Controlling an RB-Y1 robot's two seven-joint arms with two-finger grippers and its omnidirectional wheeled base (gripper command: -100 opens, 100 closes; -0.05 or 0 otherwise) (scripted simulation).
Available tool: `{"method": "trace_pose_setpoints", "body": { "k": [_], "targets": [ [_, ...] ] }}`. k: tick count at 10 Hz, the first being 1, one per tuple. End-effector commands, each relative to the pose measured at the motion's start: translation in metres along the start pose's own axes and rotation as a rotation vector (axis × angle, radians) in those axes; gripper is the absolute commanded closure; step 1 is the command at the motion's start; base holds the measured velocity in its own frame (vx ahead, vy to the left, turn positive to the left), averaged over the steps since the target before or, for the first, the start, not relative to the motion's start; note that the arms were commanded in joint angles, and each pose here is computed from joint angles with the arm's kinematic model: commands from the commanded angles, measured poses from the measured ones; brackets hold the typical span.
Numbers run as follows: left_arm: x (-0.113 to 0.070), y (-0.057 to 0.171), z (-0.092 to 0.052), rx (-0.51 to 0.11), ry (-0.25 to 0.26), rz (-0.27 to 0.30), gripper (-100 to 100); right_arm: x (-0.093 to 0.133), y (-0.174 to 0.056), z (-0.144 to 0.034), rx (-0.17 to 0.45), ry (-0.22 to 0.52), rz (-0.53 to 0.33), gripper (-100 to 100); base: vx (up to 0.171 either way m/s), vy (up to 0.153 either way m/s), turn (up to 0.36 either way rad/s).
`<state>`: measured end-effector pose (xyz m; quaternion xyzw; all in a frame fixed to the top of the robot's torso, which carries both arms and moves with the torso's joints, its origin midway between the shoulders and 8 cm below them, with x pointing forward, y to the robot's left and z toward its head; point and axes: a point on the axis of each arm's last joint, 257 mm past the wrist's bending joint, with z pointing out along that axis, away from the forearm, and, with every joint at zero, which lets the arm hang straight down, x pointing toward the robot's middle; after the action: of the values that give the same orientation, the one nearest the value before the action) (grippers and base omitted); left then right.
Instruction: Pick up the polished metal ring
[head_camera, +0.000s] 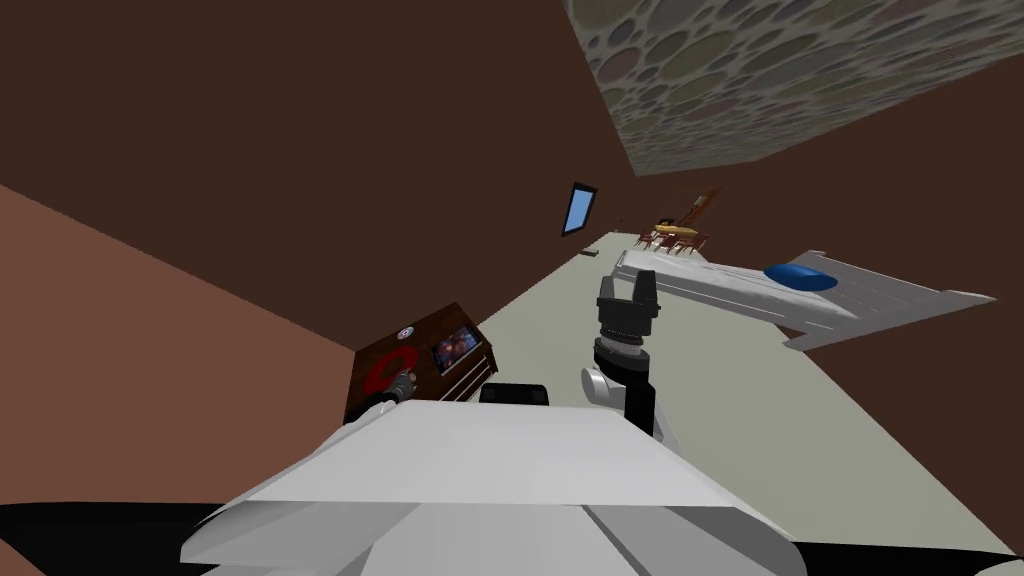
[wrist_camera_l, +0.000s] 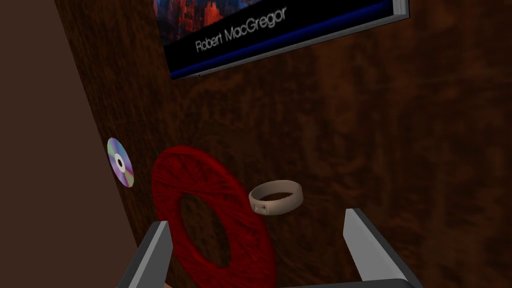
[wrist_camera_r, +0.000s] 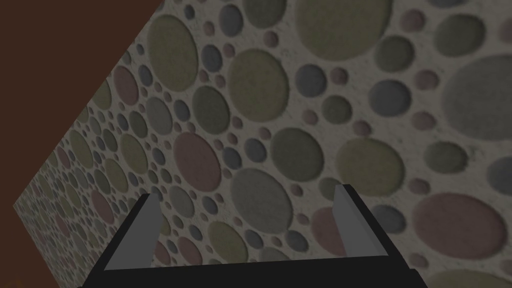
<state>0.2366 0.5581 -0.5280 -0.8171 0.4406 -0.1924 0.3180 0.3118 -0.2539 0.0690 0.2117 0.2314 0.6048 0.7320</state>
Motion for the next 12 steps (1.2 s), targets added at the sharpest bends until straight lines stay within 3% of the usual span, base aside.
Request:
{"method": "trace_pose_setpoints", "body": {
  "k": [1, 4, 5, 9, 12],
  "targets": [
    [-0.014, 0.016, -0.002, -0.033, -0.026, -0.011, -100, 0.0, 0.0, 0.0, 0.0, 0.0, 0.0, 0, -0.008, 0.018, -0.126],
    [-0.046, 0.042, -0.004, -0.111, -0.084, -0.047, -100, 0.0, 0.0, 0.0, 0.0, 0.0, 0.0, 0, -0.008, 0.014, -0.185],
    [-0.046, 0.042, -0.004, -0.111, -0.085, -0.047, -100, 0.0, 0.0, 0.0, 0.0, 0.0, 0.0, 0, -0.007, 0.016, -0.123],
    [-0.075, 0.063, -0.009, -0.174, -0.139, -0.079, -100, 0.0, 0.0, 0.0, 0.0, 0.0, 0.0, 0, -0.002, 0.014, -0.158],
    [-0.109, 0.085, -0.019, -0.24, -0.208, -0.117, -100, 0.0, 0.0, 0.0, 0.0, 0.0, 0.0, 0, -0.001, 0.02, -0.231]
  ]
}}
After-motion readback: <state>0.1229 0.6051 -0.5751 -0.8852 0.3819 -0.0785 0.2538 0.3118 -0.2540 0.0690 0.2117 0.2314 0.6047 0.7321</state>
